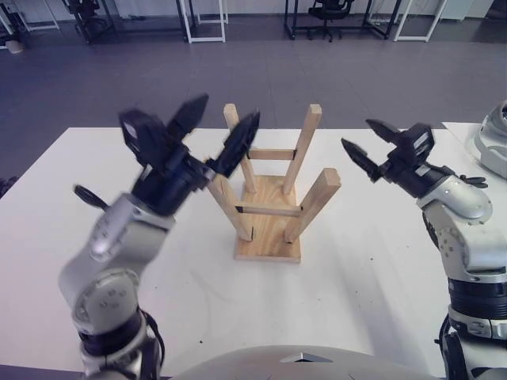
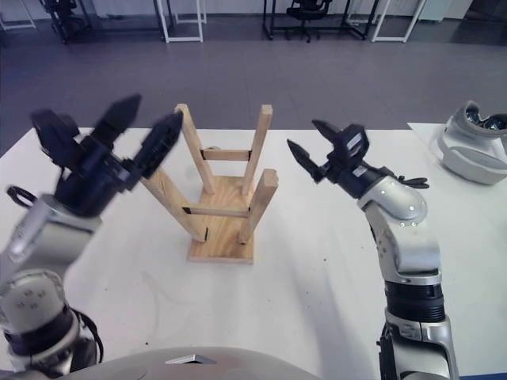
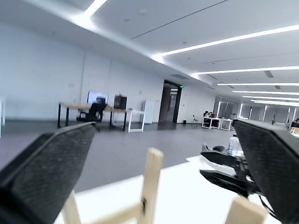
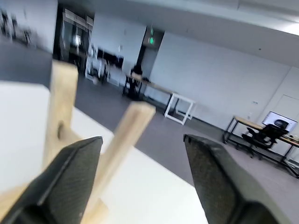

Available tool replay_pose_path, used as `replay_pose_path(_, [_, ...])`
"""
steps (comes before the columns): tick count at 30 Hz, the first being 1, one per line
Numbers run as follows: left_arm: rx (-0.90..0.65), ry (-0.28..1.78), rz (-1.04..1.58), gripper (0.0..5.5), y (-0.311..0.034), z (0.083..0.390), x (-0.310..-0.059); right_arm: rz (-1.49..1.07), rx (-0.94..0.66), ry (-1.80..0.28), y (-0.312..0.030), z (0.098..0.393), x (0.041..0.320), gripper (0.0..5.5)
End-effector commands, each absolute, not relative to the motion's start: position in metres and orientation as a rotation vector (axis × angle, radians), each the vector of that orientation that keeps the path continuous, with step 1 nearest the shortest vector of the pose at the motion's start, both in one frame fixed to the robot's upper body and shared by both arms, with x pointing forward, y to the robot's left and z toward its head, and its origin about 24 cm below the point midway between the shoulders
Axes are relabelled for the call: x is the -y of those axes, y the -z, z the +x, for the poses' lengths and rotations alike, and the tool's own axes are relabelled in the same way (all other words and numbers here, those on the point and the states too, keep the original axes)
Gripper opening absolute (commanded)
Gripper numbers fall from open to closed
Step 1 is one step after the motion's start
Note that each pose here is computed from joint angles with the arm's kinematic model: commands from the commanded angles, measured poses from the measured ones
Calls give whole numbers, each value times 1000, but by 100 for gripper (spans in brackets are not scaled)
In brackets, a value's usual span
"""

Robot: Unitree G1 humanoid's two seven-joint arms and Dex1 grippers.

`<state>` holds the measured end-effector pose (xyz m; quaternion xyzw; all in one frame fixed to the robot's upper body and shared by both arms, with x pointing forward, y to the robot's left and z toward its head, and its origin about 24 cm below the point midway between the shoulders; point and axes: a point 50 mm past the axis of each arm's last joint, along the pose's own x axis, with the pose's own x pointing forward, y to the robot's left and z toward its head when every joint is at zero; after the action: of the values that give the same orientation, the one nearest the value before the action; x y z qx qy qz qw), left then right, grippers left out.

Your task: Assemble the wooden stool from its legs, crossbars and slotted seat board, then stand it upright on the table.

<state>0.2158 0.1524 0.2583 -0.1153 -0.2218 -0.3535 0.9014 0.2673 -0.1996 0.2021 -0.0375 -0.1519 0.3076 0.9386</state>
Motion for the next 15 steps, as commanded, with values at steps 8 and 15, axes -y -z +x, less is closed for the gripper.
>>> replay_pose_path(8, [151, 849, -124, 538, -210, 269, -152, 154, 111, -934, -209, 249, 139, 324])
replay_pose_path(15, [90, 665, 26, 538, -143, 279, -146, 110, -103, -860, -165, 256, 134, 324])
